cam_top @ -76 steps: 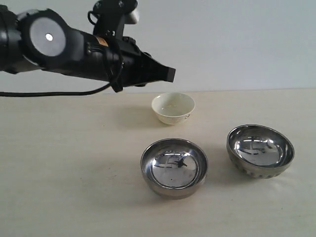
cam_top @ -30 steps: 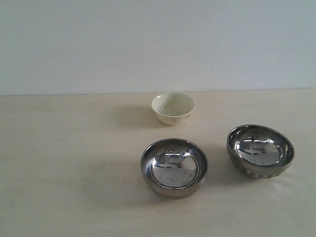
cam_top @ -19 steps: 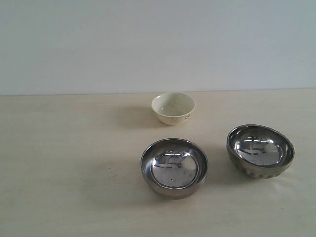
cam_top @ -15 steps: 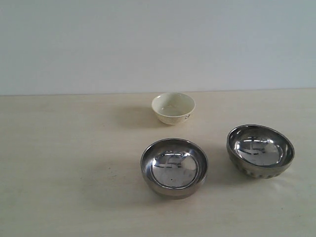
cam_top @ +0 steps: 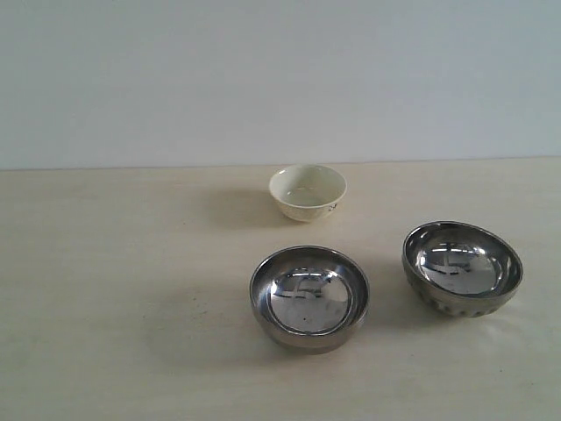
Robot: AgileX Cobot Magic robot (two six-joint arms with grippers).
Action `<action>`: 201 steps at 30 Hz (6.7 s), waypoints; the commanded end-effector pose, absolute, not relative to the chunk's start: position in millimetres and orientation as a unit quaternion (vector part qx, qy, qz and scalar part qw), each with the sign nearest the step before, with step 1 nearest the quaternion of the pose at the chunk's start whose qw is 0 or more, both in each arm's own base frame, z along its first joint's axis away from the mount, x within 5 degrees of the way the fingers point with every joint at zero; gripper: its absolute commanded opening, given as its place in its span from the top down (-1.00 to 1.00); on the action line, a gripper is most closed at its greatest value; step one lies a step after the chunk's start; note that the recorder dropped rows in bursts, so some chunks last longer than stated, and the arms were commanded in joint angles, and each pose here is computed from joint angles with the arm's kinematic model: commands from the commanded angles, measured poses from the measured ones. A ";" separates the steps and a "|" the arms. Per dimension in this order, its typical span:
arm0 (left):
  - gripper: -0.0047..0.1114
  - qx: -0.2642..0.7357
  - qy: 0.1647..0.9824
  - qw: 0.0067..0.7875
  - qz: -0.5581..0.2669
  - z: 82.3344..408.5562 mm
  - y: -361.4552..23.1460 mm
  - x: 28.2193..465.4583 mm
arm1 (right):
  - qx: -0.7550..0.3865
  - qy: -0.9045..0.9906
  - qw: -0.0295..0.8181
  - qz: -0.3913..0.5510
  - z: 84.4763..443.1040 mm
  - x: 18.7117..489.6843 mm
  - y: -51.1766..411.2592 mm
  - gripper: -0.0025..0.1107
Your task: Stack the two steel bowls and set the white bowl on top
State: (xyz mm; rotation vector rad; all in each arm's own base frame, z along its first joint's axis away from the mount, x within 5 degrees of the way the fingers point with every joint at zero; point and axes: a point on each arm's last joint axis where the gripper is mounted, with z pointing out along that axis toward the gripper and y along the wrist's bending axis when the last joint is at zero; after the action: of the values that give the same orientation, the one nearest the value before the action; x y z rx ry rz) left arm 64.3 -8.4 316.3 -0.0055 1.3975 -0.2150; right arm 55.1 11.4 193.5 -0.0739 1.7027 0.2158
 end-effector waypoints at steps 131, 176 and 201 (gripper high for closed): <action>0.85 0.006 0.774 0.633 0.028 187.4 1.7 54.7 | 0.039 0.900 0.424 0.089 307.2 277.2 44.9 -0.83; 0.85 0.006 0.774 0.633 0.028 187.4 1.7 54.7 | 0.070 0.975 0.211 0.011 135.2 338.6 47.5 -0.83; 0.85 0.006 0.774 0.633 0.028 187.4 1.7 54.7 | 0.110 0.962 0.245 0.040 138.9 344.6 50.4 -0.51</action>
State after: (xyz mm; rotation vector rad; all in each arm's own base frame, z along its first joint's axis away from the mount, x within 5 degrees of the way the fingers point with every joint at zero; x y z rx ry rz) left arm 54.8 1.6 188.4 0.0265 1.7679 0.0698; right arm 345.5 52.2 137.7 0.3070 2.6089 0.1270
